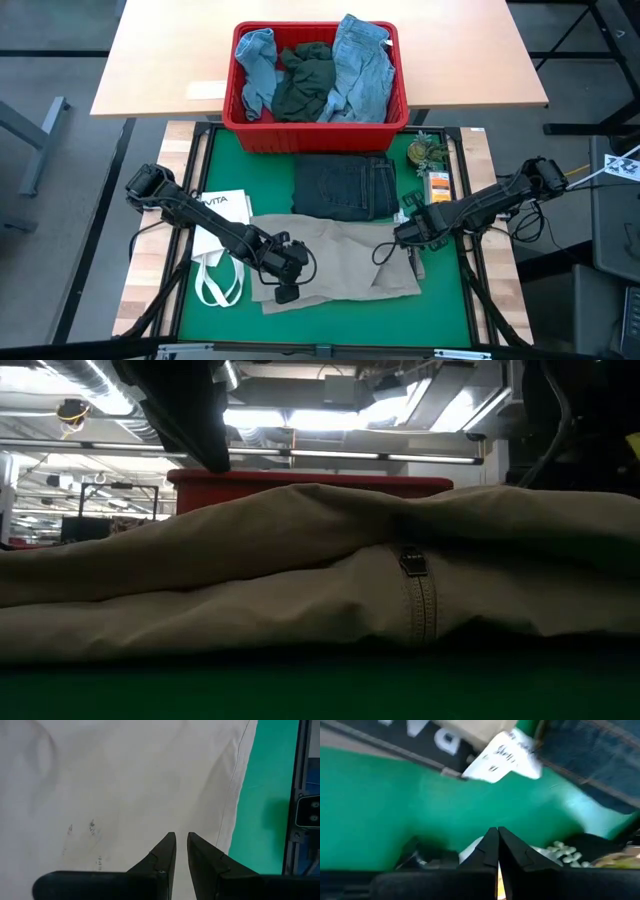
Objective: Fold laundry
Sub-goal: Fold the brown shorts
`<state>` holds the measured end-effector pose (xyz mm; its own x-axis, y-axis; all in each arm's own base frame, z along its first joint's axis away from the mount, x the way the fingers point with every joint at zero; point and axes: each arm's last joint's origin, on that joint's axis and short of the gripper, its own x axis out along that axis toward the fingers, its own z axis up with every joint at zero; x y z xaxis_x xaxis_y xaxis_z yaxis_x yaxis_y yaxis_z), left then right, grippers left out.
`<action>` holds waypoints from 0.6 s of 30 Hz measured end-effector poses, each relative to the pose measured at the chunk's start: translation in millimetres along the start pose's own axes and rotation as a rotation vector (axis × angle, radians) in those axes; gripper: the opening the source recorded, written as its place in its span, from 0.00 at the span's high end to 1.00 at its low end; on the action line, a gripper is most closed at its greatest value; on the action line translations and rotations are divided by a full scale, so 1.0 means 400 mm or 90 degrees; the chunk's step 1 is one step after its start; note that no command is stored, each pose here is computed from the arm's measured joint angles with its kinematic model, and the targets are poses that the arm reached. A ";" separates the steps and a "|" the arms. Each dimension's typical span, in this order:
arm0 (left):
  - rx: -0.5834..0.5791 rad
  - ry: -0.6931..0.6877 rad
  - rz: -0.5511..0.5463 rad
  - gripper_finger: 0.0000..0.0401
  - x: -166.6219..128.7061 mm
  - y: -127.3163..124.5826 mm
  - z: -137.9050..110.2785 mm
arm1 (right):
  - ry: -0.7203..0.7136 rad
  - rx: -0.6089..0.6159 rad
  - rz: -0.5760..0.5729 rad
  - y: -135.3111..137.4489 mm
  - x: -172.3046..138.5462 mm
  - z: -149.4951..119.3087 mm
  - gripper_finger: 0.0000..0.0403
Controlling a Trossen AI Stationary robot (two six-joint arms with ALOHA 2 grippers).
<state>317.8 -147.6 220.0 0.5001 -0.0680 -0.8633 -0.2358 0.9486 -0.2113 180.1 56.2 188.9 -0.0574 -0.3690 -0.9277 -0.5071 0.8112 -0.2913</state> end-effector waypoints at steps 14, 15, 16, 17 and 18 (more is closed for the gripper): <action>-0.004 0.037 -0.070 0.89 0.037 -0.077 -0.055 | -0.082 0.020 0.080 -0.006 -0.036 0.030 0.99; 0.000 0.043 -0.081 0.89 0.038 -0.085 -0.061 | -0.090 0.022 0.079 -0.011 -0.048 0.034 0.99; 0.005 0.046 -0.088 0.89 0.041 -0.092 -0.067 | -0.102 0.025 0.077 -0.016 -0.061 0.039 0.99; 0.008 0.043 -0.093 0.89 0.041 -0.099 -0.071 | -0.117 0.029 0.075 -0.021 -0.073 0.044 0.99; 0.012 0.038 -0.096 0.89 0.042 -0.105 -0.075 | -0.134 0.034 0.074 -0.025 -0.083 0.050 0.98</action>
<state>311.2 -197.8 200.6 0.4778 -0.2279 -0.8484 -0.1458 0.9318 -0.3324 204.1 69.4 218.0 0.0701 -0.1738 -0.9823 -0.4614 0.8674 -0.1864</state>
